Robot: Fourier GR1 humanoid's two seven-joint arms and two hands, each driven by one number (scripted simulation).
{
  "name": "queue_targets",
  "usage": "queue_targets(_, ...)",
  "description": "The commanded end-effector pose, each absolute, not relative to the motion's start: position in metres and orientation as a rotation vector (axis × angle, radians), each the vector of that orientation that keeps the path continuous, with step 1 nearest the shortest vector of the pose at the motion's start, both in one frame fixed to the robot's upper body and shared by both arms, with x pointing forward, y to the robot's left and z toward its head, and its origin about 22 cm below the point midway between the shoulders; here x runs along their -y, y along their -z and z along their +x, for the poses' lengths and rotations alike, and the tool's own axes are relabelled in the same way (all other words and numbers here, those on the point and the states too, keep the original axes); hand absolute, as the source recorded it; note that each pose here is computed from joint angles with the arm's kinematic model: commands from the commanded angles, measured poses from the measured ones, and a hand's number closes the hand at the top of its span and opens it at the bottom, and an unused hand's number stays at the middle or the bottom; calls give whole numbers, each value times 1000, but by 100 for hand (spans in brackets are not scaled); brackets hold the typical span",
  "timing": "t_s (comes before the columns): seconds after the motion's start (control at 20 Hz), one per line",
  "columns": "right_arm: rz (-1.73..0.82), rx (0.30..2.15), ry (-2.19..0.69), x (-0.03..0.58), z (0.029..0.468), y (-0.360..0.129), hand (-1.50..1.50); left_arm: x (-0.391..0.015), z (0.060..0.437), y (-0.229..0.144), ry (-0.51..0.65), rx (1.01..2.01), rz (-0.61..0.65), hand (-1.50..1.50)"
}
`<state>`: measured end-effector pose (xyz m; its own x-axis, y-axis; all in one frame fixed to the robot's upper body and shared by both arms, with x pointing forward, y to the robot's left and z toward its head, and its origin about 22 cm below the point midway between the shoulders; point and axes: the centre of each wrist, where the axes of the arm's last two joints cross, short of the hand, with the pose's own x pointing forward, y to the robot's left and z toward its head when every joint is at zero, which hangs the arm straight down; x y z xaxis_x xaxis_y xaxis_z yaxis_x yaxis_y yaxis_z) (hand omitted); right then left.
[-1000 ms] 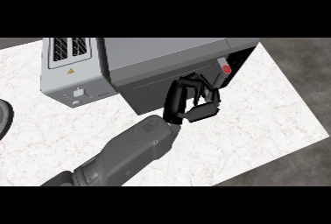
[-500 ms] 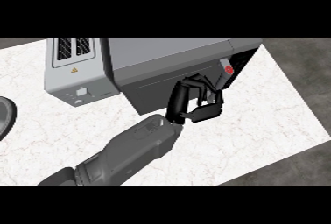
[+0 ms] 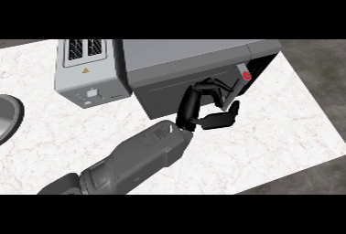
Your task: Pick up the milk, place it into the microwave and close the microwave
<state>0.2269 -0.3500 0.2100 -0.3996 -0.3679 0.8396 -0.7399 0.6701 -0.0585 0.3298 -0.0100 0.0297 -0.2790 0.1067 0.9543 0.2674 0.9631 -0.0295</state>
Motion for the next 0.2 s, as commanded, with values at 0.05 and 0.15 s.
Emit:
queue_targets(0.05, 834, 2014, -541, 355, 221, -212, -150, -32, 351, 6, -1, 1708, 4, -150)
queue_targets(0.15, 832, 2011, -535, 355, 219, -214, -150, -32, 354, 2, -7, 1710, -22, -150)
